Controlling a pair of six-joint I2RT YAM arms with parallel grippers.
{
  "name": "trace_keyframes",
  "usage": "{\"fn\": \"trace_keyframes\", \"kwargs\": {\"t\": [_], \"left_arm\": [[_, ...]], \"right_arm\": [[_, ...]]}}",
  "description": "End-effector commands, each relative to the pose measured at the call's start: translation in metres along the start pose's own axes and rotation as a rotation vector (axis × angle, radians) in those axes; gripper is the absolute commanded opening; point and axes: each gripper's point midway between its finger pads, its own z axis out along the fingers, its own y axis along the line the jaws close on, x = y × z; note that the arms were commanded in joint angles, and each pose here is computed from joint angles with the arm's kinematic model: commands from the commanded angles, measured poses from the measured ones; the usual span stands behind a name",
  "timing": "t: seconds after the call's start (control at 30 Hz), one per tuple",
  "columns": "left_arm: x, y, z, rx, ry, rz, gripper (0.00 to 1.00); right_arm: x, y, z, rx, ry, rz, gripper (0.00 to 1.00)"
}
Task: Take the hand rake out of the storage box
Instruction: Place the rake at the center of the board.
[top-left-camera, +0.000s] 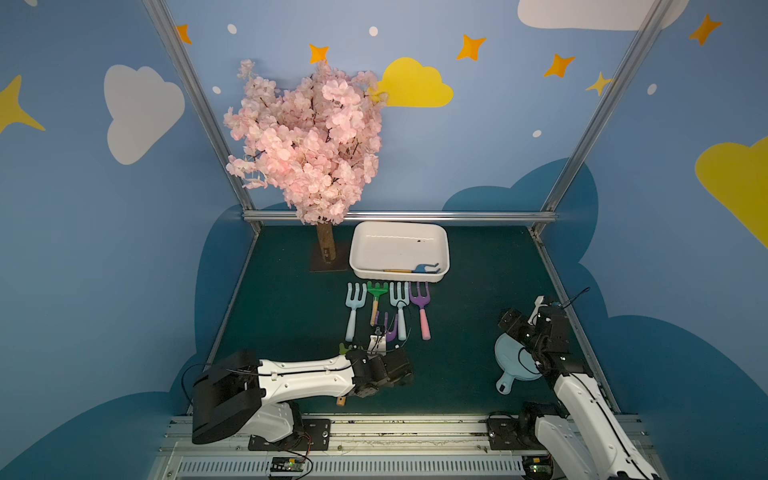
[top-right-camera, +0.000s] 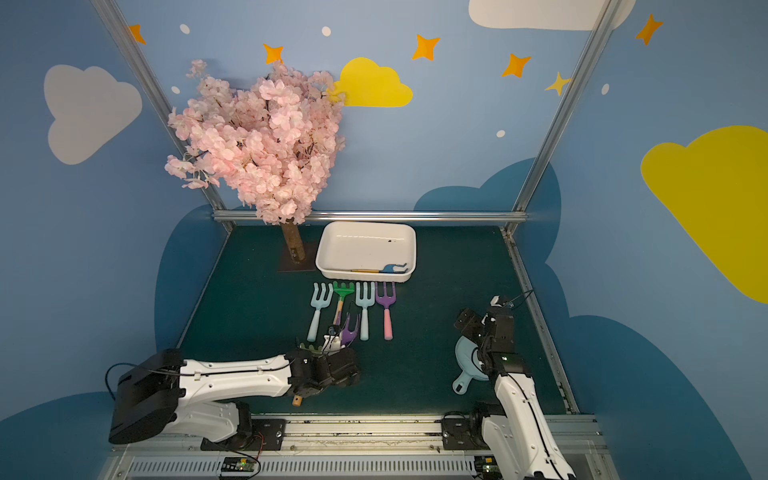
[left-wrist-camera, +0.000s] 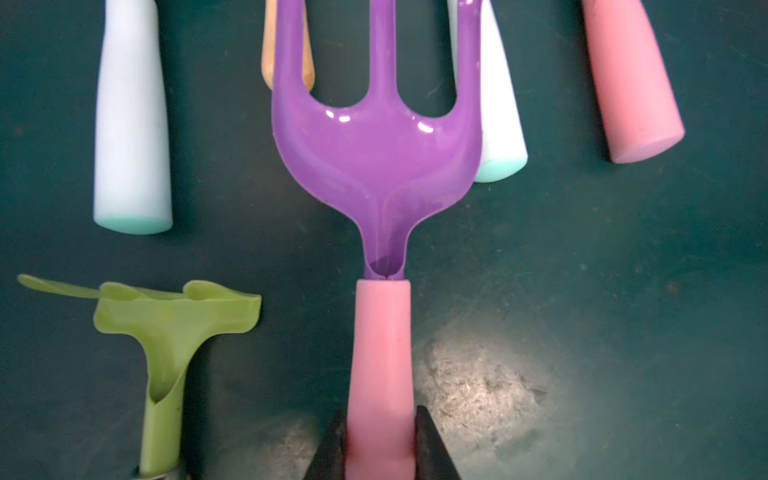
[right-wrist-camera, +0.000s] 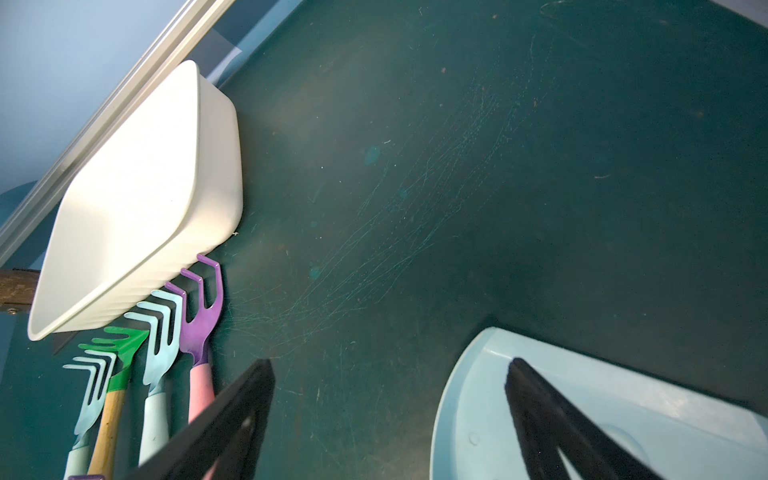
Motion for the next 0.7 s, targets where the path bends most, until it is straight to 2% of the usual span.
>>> {"fn": "trace_keyframes", "kwargs": {"t": [0.0,0.23,0.67], "left_arm": [[0.001,0.0,0.004,-0.041,0.013,-0.068,0.14],[0.015,0.009,0.008,-0.075,0.057,-0.101,0.13],[0.021,0.021,-0.002,-0.094,0.052,-0.106,0.21]], "right_arm": [[-0.001,0.002,0.0,-0.021,-0.012,-0.013,0.91],[-0.001,0.003,0.0,-0.026,-0.01,-0.016,0.91],[0.001,0.004,-0.003,-0.039,-0.016,-0.021,0.91]]}}
